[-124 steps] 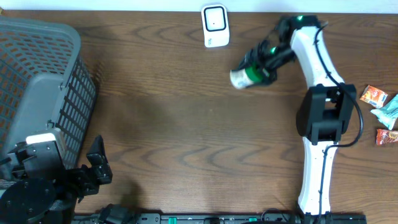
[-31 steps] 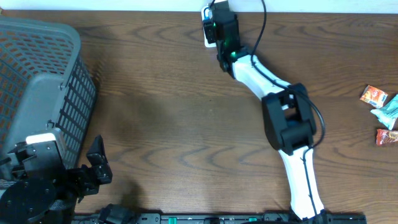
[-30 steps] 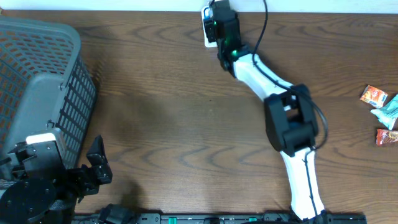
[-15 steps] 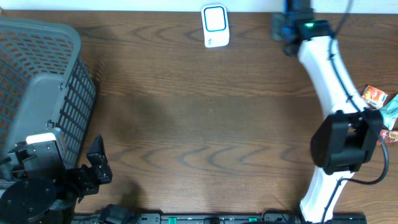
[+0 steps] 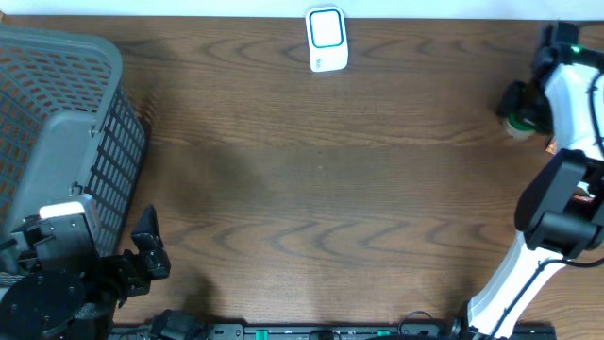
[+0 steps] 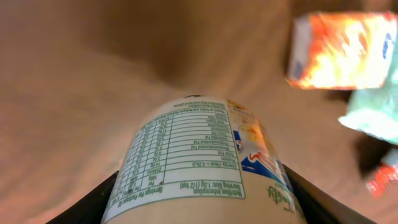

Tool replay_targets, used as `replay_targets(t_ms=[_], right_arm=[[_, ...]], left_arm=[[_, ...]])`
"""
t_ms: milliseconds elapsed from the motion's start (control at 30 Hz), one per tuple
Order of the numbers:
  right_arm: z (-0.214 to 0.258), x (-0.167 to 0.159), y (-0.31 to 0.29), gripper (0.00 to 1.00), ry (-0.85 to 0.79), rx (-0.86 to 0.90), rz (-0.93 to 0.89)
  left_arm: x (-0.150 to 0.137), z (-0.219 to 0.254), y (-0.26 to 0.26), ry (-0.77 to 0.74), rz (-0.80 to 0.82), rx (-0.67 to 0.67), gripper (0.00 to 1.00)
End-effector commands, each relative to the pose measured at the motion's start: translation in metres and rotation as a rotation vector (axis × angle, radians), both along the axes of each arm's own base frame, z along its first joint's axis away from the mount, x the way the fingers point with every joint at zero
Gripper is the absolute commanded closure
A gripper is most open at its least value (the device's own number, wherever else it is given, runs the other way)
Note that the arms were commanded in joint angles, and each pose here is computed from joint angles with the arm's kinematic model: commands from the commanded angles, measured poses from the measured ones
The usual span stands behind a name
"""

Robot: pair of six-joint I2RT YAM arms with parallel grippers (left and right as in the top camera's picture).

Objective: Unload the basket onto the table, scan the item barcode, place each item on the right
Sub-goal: 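Carry the jar to the right table edge and set it down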

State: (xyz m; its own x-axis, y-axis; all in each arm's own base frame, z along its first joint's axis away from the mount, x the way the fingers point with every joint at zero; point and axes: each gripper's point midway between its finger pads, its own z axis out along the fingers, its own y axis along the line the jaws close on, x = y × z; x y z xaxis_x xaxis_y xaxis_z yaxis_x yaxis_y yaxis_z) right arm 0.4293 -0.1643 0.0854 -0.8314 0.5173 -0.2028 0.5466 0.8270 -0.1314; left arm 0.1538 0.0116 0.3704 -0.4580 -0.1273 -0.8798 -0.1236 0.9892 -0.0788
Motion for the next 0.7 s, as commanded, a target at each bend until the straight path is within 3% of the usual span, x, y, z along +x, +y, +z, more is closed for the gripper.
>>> replay_targets(t_ms=[0,300,367,467,667], right_arm=[[-0.015,-0.018,-0.012,0.43,0.044,0.053,-0.064],[-0.065,-0.06,-0.053,0.28,0.087,0.062,-0.185],[-0.065,-0.061,-0.06,0.16,0.075,0.059,-0.202],[-0.055,-0.055,-0.067,0.01,0.042,0.054,-0.194],[0.018,-0.028,-0.075,0.01,-0.087,0.031,-0.166]], left_arm=[[0.001,-0.002,0.002,0.008,0.007,0.019,0.02],[0.001,-0.002,0.002,0.008,0.007,0.019,0.02],[0.001,-0.002,0.002,0.008,0.007,0.019,0.02],[0.001,-0.002,0.002,0.008,0.007,0.019,0.02],[0.001,-0.002,0.002,0.008,0.007,0.019,0.02]])
